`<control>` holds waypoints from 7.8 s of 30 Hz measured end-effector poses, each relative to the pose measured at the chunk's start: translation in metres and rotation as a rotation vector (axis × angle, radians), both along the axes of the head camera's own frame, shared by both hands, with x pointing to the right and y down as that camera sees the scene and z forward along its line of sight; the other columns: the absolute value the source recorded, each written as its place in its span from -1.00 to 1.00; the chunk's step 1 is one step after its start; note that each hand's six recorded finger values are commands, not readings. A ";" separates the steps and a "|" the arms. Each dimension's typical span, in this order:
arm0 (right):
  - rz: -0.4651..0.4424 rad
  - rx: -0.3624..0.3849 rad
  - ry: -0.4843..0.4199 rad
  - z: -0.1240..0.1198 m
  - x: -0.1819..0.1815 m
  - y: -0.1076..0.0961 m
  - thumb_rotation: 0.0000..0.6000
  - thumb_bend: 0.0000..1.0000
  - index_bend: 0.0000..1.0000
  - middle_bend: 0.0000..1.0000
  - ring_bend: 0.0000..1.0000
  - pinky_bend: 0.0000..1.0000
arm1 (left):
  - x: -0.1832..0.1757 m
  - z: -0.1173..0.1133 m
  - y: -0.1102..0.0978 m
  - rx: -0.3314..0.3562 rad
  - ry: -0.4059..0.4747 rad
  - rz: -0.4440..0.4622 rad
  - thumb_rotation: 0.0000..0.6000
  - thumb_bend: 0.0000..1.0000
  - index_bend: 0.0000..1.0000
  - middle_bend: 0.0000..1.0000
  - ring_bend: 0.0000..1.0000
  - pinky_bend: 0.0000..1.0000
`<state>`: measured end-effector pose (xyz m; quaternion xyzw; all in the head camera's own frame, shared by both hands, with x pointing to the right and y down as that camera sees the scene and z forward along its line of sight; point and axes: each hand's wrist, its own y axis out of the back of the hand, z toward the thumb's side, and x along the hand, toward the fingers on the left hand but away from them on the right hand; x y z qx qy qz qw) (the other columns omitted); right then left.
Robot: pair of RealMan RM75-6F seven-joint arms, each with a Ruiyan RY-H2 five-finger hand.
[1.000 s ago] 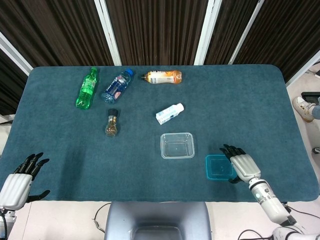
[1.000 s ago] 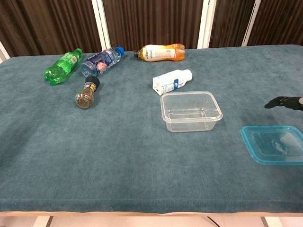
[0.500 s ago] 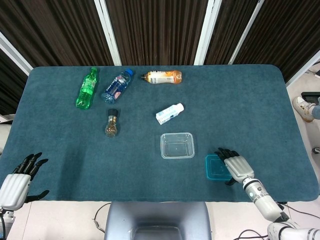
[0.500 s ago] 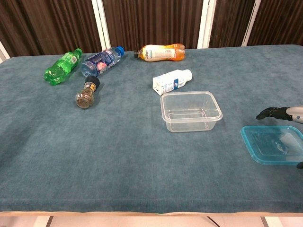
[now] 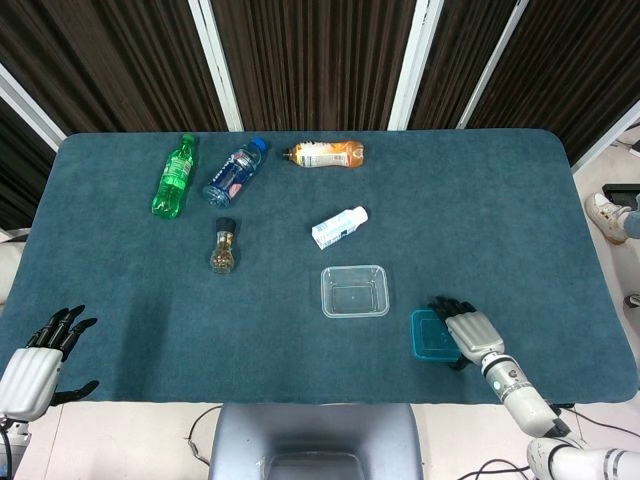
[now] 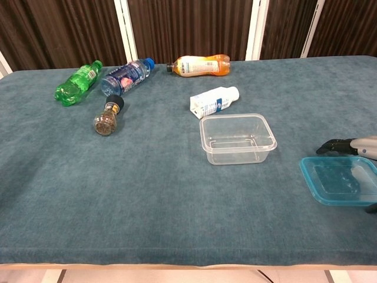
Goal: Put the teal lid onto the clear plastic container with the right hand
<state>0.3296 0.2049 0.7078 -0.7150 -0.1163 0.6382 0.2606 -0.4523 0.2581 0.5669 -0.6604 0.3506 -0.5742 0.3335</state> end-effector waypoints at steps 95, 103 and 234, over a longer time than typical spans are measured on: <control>-0.058 0.190 -0.470 0.008 -0.153 -0.093 1.00 -0.39 0.03 0.16 0.15 0.30 | -0.004 -0.001 0.001 -0.024 0.009 -0.013 1.00 -0.12 -0.61 -0.88 -0.89 -0.51; -0.063 0.185 -0.471 0.011 -0.154 -0.090 1.00 -0.39 -0.07 0.16 0.07 0.26 | -0.003 -0.001 0.002 -0.025 0.011 -0.012 1.00 -0.12 -0.61 -0.88 -0.89 -0.51; -0.183 0.284 -0.231 0.016 -0.170 -0.081 1.00 -0.20 -0.09 -0.23 -0.26 0.02 | -0.004 -0.002 0.002 -0.043 0.032 -0.011 1.00 -0.12 -0.61 -0.83 -0.81 -0.50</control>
